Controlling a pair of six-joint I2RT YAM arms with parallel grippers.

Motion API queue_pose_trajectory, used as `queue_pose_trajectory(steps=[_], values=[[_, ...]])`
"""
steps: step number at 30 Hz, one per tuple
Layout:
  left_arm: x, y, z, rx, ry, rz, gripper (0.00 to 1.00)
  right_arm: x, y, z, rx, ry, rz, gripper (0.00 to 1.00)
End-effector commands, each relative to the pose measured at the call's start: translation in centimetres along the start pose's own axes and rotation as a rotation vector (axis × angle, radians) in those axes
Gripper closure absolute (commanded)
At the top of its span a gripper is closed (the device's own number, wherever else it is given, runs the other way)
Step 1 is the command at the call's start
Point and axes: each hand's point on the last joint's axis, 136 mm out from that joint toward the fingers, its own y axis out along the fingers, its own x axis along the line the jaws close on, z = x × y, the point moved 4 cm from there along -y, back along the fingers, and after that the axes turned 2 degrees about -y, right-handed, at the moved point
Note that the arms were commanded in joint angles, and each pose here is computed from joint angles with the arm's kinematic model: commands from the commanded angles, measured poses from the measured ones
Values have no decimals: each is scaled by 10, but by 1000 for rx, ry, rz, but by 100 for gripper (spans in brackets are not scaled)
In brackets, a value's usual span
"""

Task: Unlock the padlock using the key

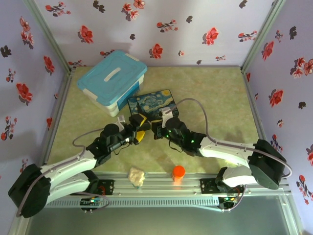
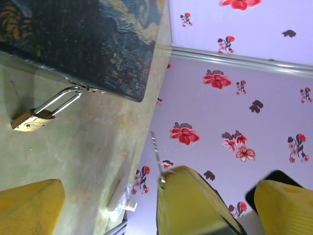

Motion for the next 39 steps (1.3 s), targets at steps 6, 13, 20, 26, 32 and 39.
queue_pose_trajectory(steps=[6,13,20,26,32,39], values=[[-32,13,5,26,-40,119,3,24,12,9,-8,33,-131,100],[-18,11,2,-5,81,7,25,22,10,20,15,22,-117,100],[-2,13,-3,-20,125,-38,52,19,6,23,27,6,-102,100],[1,18,-3,-13,132,-41,71,15,2,24,28,-3,-79,100],[4,18,-5,-20,152,-61,80,11,-3,25,30,-7,-64,100],[8,21,-7,-18,158,-70,97,8,-6,25,28,-9,-54,100]])
